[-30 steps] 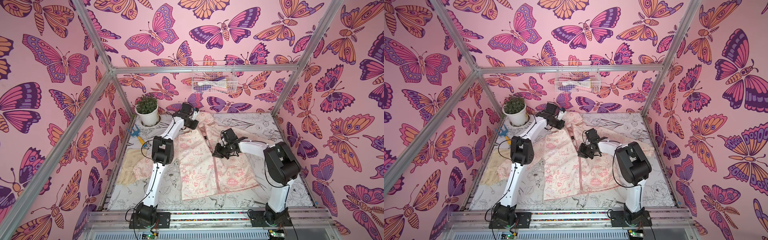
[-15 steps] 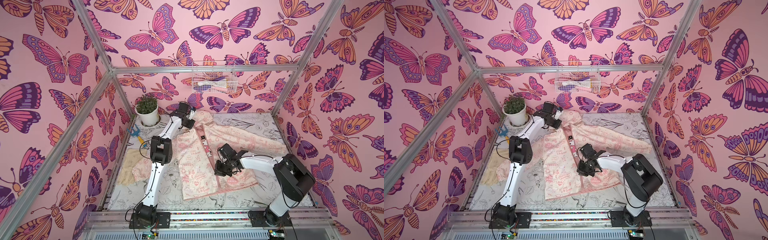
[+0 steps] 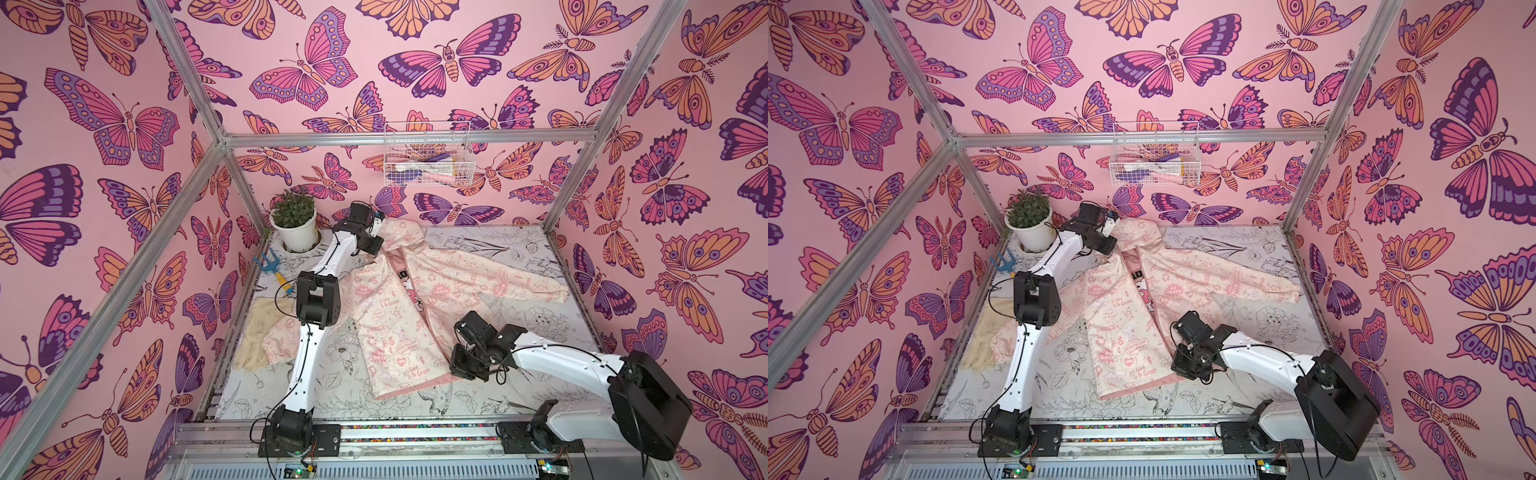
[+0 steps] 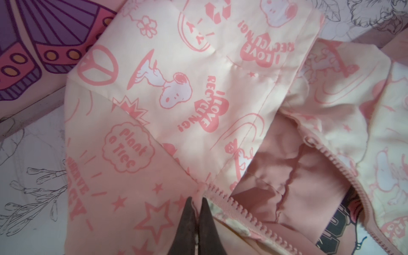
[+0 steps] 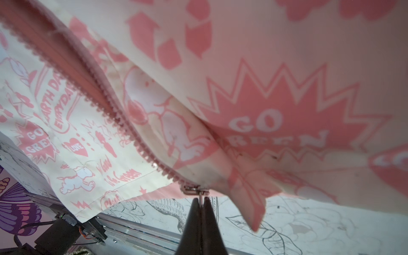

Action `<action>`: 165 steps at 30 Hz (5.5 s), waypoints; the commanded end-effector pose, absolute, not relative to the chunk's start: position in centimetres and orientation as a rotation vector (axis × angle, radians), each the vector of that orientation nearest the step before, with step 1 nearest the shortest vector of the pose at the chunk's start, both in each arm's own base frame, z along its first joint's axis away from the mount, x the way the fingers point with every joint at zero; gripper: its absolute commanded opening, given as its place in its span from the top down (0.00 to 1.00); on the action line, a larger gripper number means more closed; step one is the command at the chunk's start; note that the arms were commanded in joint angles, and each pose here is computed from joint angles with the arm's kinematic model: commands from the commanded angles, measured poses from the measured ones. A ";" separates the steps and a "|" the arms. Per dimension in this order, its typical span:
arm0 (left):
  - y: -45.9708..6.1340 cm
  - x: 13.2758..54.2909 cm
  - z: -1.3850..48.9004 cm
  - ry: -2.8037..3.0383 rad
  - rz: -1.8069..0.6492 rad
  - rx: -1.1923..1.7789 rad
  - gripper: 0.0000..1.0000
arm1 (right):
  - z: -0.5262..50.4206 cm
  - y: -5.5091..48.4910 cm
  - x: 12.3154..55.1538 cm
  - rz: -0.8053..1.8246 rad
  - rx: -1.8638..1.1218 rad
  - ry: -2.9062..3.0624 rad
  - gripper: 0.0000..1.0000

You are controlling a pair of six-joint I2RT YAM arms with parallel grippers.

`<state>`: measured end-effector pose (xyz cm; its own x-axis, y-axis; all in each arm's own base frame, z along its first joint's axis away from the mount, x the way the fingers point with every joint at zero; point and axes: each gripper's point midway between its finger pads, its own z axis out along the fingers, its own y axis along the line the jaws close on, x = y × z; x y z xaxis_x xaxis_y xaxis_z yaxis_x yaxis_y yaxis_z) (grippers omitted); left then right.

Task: Unzip the jacket
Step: Unzip the zipper on the jacket.

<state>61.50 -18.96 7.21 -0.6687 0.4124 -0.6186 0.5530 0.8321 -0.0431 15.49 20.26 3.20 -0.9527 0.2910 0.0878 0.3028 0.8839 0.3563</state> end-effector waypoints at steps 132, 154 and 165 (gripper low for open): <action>-20.1 26.7 18.1 2.086 -0.256 0.772 0.19 | 8.2 19.6 19.0 -0.756 0.049 -3.060 0.42; -12.9 27.0 16.8 2.315 -0.130 0.372 0.20 | 5.7 19.7 18.6 -0.359 0.359 -3.057 0.48; -12.4 27.0 16.3 2.344 -0.140 0.371 0.24 | 6.2 20.8 19.2 -0.359 0.394 -3.049 0.90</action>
